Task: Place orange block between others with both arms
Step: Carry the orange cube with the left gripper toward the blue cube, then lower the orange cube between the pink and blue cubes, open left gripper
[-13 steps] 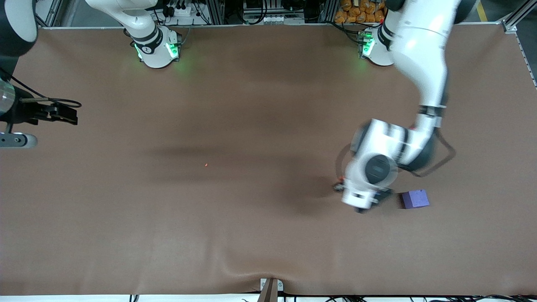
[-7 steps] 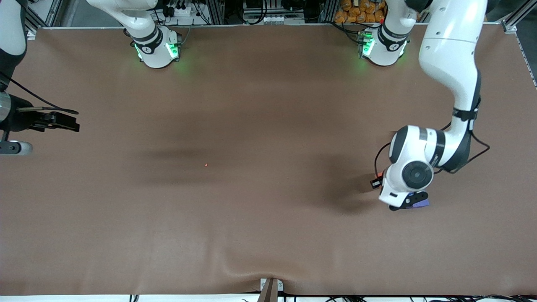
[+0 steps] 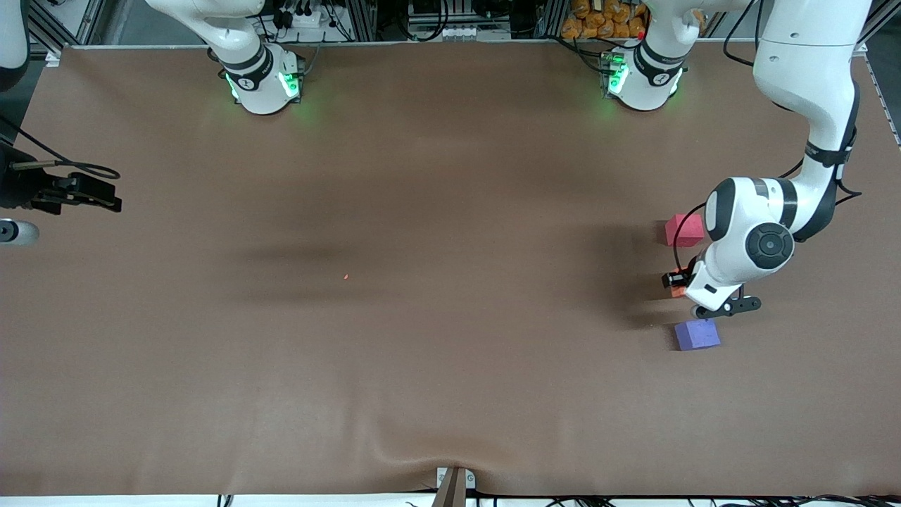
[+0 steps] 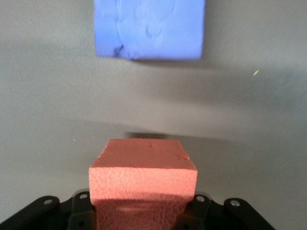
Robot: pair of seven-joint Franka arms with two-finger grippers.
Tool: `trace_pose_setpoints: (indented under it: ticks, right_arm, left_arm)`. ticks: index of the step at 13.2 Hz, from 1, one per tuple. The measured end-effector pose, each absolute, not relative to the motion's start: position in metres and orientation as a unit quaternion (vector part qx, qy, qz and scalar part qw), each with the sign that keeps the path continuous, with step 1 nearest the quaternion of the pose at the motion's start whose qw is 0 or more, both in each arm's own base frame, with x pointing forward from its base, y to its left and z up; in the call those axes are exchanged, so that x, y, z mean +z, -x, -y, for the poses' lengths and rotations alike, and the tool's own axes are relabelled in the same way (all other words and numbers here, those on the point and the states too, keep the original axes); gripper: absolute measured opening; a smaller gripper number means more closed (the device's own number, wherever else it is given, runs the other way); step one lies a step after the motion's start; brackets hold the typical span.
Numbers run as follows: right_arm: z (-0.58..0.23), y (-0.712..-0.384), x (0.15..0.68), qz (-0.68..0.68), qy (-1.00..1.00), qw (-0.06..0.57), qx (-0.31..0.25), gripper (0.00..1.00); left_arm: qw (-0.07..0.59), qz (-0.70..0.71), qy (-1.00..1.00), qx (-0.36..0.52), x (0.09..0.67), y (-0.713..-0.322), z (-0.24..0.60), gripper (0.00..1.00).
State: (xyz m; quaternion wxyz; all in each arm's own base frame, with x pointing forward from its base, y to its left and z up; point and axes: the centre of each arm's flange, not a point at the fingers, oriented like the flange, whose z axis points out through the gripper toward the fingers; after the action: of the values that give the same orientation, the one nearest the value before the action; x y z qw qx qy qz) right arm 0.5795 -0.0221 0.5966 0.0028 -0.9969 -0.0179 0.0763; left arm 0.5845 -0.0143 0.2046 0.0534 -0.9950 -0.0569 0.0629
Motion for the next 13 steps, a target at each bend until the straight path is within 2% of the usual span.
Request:
trace_pose_setpoints:
  ticks: [13]
  right_arm:
    - [0.013, -0.576, 0.6, 0.027, 0.996, -0.003, 0.085, 1.0]
  left_arm:
    - [0.039, 0.011, 0.997, 0.067, 0.189, -0.581, 0.009, 0.56]
